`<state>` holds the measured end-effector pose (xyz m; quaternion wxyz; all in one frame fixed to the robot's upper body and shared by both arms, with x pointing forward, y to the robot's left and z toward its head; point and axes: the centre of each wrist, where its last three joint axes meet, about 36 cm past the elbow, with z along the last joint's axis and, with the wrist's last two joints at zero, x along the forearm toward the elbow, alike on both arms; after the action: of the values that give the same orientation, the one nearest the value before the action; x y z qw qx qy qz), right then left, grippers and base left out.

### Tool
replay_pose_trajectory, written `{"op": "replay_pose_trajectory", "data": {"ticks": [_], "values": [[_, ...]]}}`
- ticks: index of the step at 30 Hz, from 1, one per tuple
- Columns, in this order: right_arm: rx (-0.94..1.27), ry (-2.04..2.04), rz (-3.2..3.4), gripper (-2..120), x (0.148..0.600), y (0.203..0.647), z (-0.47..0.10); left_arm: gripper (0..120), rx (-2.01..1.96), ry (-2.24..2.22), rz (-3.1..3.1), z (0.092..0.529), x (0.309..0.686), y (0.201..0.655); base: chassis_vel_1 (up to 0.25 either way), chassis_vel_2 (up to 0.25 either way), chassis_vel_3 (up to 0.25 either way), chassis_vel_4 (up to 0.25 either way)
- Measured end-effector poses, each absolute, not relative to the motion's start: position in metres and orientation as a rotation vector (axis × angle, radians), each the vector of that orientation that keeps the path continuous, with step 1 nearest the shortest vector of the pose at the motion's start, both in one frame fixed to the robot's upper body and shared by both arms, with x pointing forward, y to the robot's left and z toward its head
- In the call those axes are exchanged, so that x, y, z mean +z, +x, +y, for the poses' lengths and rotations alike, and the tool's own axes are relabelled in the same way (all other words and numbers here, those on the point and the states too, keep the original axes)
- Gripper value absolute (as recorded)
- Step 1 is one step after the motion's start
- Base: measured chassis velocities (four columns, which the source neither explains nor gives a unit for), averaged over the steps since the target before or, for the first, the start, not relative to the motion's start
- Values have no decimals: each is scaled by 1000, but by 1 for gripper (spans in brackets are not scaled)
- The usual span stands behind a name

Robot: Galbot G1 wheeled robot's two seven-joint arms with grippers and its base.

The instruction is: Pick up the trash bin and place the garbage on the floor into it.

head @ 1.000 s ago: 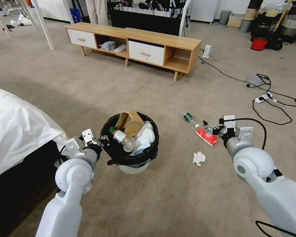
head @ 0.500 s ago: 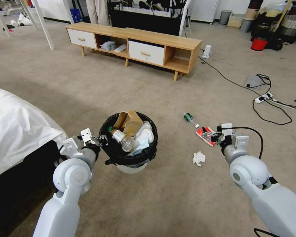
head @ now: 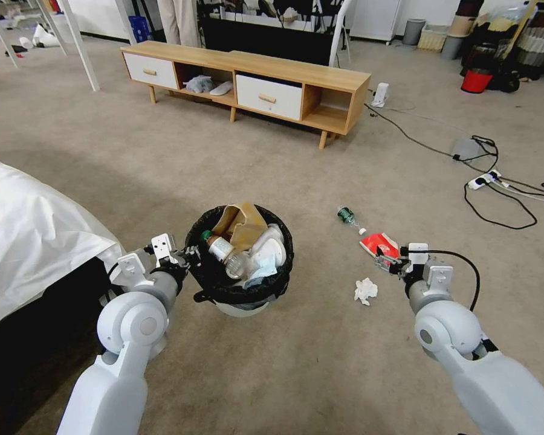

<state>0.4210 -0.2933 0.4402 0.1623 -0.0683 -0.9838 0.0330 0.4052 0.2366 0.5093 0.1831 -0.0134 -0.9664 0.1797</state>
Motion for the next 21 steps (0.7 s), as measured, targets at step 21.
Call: {"op": "replay_pose_trajectory", "data": {"ticks": [21], "values": [[101,-209,-2846,100,437,432,-289,5,493,-42,-2736,239,510,403,-56,60,59,-61]]}}
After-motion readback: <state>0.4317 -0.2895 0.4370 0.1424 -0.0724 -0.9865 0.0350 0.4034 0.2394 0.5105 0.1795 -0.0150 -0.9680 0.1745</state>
